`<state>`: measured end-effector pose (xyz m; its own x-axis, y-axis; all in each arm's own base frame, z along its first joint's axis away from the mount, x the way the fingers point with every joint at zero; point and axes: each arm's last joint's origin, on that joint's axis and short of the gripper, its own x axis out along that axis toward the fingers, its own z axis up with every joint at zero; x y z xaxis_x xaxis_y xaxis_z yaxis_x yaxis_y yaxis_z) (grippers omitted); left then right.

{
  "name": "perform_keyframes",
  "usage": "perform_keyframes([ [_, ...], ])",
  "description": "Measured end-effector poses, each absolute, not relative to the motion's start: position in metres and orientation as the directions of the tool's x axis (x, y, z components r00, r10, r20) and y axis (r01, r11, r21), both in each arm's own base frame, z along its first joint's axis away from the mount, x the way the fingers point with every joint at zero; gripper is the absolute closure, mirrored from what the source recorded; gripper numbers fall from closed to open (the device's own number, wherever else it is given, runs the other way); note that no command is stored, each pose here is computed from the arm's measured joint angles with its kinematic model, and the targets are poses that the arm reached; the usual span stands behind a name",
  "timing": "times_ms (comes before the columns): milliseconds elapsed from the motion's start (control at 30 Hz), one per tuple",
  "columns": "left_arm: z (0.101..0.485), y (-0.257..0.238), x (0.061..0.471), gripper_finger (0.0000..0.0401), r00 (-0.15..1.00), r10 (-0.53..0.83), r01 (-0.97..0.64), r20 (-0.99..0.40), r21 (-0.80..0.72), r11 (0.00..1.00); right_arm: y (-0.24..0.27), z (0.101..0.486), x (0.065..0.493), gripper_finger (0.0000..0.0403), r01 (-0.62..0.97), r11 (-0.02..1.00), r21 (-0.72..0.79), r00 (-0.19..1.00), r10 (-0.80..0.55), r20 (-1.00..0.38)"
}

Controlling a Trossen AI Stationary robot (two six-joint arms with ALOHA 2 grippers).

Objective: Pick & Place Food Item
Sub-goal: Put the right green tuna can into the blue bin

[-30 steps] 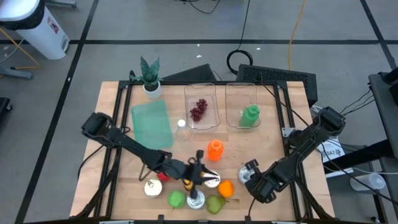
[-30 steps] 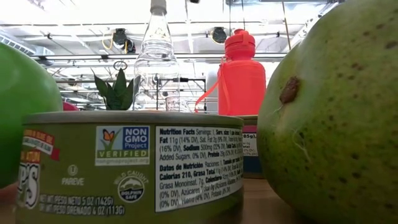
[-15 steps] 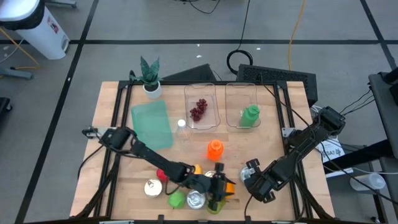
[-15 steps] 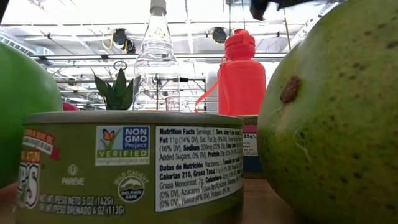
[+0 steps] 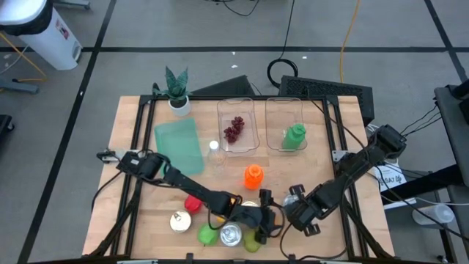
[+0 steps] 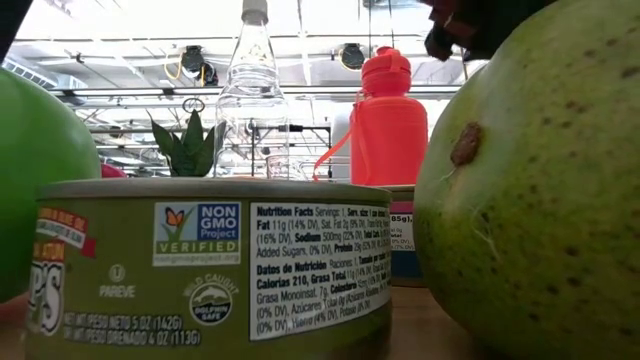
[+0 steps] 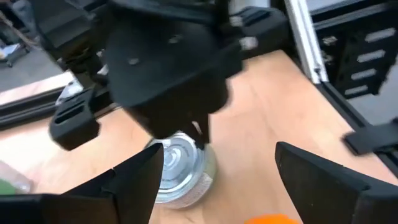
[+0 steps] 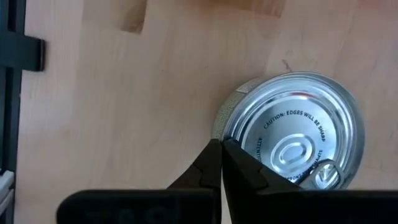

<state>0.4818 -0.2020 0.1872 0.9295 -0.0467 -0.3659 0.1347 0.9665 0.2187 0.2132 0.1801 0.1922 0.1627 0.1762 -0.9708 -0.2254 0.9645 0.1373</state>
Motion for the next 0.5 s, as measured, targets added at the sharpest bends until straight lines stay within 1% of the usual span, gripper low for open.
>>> perform_keyframes([
  [267,0.185,-0.189,0.486,0.0086,0.919,-0.051,0.135,-0.39,0.192,0.972,0.168,0.208,0.216,0.0403,-0.194,0.966,0.17,0.217,0.211,-0.953],
  [500,0.186,-0.187,0.487,0.0088,0.92,-0.048,0.145,-0.39,0.223,0.964,0.162,0.225,0.211,0.0403,-0.198,0.96,0.196,0.271,0.246,-0.931],
])
